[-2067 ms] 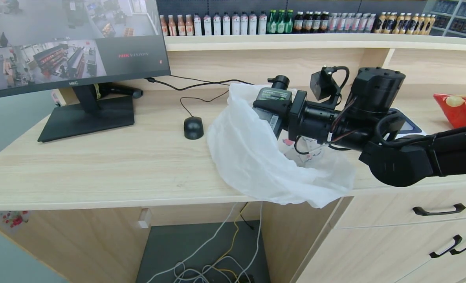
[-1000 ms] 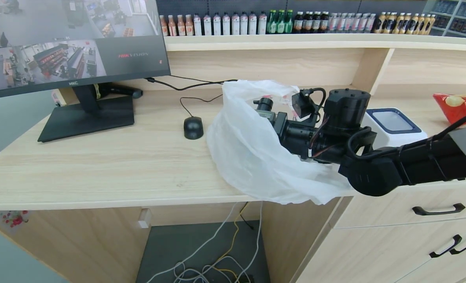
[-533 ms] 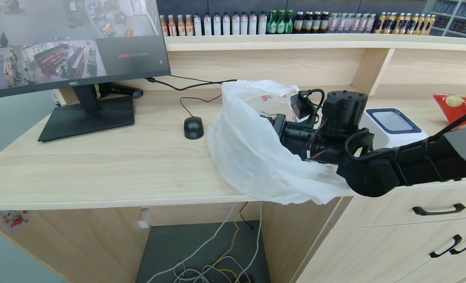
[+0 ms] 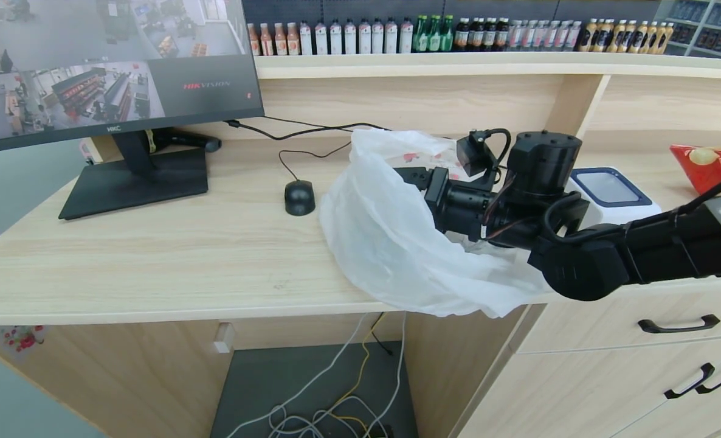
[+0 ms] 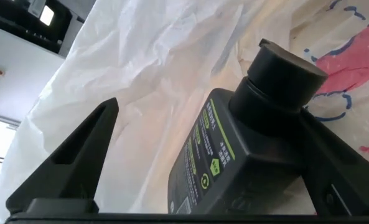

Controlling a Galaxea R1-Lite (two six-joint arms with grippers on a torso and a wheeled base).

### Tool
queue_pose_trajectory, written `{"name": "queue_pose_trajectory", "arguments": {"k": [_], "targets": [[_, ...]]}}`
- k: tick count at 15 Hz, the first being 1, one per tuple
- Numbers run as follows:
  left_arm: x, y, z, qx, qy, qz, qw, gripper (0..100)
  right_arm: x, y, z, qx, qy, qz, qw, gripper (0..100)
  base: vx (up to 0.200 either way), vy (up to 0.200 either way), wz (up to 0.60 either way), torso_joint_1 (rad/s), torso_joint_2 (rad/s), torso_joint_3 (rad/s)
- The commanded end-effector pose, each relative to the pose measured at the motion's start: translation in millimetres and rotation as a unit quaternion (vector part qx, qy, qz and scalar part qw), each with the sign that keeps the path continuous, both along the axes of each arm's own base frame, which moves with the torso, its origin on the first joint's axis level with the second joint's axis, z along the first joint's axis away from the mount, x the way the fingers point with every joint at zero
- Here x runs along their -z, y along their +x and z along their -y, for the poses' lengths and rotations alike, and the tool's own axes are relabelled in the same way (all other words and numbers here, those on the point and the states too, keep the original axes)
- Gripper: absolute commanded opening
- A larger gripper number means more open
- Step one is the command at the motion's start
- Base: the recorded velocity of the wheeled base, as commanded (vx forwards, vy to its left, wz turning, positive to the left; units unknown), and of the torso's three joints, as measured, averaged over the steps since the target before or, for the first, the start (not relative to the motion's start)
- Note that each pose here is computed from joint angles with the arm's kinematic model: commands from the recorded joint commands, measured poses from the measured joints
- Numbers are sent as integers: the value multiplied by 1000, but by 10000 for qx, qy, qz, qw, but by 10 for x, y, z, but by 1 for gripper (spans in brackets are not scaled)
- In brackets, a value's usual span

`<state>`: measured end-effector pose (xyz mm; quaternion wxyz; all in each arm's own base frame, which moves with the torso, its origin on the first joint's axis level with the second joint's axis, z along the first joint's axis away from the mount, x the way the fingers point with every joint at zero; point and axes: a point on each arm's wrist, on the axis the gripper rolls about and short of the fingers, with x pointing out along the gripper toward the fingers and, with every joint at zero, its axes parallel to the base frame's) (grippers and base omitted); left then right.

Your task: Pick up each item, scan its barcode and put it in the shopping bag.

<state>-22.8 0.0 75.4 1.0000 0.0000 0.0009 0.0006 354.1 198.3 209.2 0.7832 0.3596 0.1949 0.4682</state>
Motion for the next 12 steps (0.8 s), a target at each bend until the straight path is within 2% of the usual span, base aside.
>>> {"name": "queue_pose_trajectory", "arguments": {"k": [1,6,8,12], "targets": [[-1,0,0,-1,0,9,10000,100,-128,-54,36,39,71,143,9999,100,0,0,0,0,0,0],[0,0,0,-1,0,1,10000,100,-343,-149,92,56,192,414,9989,100,0,0,0,0,0,0],[0,0,0,-1,0,1,10000,100,-468,-218,134,76,198,690,9974,100,0,0,0,0,0,0],[0,0,0,-1,0,1,10000,100,-491,-108,391,491,3,1170,9919,100,0,0,0,0,0,0]]}}
